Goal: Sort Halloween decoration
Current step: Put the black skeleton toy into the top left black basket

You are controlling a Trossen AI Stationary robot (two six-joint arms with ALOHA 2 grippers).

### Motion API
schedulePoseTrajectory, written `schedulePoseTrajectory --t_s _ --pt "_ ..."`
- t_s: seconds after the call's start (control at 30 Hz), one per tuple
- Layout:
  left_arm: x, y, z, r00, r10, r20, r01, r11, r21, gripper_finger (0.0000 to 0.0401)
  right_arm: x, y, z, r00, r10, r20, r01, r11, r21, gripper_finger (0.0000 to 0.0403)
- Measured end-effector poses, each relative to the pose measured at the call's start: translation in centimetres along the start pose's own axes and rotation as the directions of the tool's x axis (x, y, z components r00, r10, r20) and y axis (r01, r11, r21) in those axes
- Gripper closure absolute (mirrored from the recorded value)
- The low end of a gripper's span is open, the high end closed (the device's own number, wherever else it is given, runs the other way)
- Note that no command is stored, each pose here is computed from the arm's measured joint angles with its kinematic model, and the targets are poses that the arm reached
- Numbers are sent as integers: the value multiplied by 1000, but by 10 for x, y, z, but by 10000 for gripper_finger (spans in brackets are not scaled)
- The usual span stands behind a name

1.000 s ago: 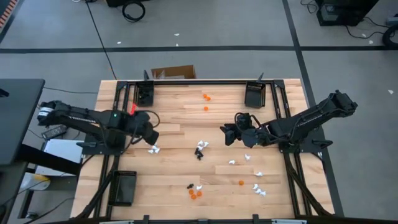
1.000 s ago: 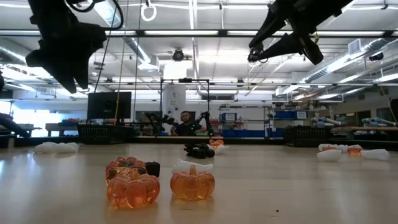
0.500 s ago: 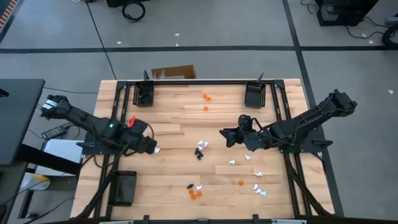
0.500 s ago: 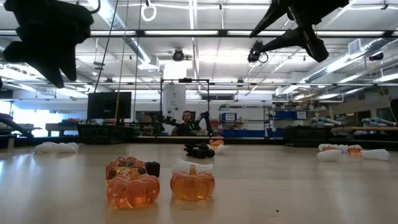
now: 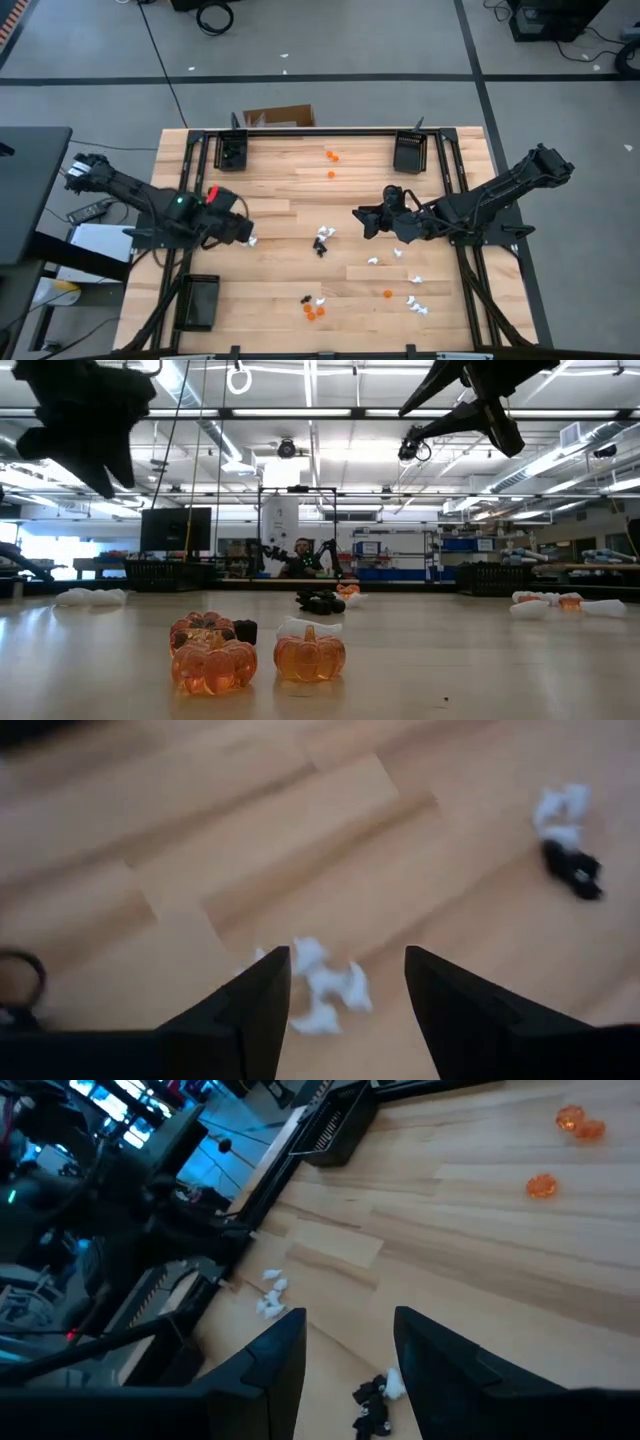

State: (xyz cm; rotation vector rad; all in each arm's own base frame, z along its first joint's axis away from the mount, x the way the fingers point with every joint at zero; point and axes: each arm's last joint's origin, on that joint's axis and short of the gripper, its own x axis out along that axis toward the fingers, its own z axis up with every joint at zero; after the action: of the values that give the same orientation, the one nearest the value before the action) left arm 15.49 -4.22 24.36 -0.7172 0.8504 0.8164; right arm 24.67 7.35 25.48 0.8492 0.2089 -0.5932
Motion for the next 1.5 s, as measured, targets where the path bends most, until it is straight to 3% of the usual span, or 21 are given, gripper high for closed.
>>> schedulePoseTrajectory --t_s 0.17,0.27,0.3,0.37,0.47,0.53,0.6,0.63,0.77,0.87,1.0,1.23,1.33,1.5 --pt "12 4 28 998 26 51 -31 994 108 195 9 -6 10 998 -43 35 45 995 -86 242" --pt "17 -8 49 987 -137 86 111 958 263 198 20 -16 25 991 -113 78 125 977 -170 242" --pt "19 -15 57 971 -224 85 184 924 336 201 25 -20 31 986 -137 98 155 968 -199 242" --pt "25 -28 69 924 -377 61 298 811 503 208 34 -29 47 971 -188 147 220 942 -251 242" --pt "42 -44 76 883 -468 33 298 614 731 222 47 -41 71 950 -234 208 287 917 -278 242" --pt "58 -54 78 876 -482 14 281 534 798 231 53 -46 83 954 -219 203 267 930 -253 242" --pt "74 -64 76 853 -520 -43 331 477 814 241 56 -49 90 968 -191 164 227 944 -240 242" --pt "81 -69 74 845 -530 -67 358 468 808 245 57 -50 91 975 -175 136 204 950 -239 242" --pt "102 -86 57 832 -541 -124 455 536 711 257 54 -43 76 996 -70 -50 60 982 -177 242" --pt "103 -99 45 804 -579 -139 515 560 649 259 44 -32 54 991 -45 -125 32 994 -103 242" --pt "93 -110 27 773 -613 -161 551 524 650 259 27 -17 30 996 -40 -80 37 999 -35 242" --pt "78 -119 6 753 -636 -171 580 519 628 259 5 -4 5 999 -32 7 32 999 -10 242" --pt "73 -121 -4 760 -626 -173 580 534 615 259 6 -7 5 999 -50 10 51 996 -74 242" --pt "66 -125 -16 788 -611 -80 515 582 630 259 10 -10 9 998 -66 -9 64 984 -165 242"
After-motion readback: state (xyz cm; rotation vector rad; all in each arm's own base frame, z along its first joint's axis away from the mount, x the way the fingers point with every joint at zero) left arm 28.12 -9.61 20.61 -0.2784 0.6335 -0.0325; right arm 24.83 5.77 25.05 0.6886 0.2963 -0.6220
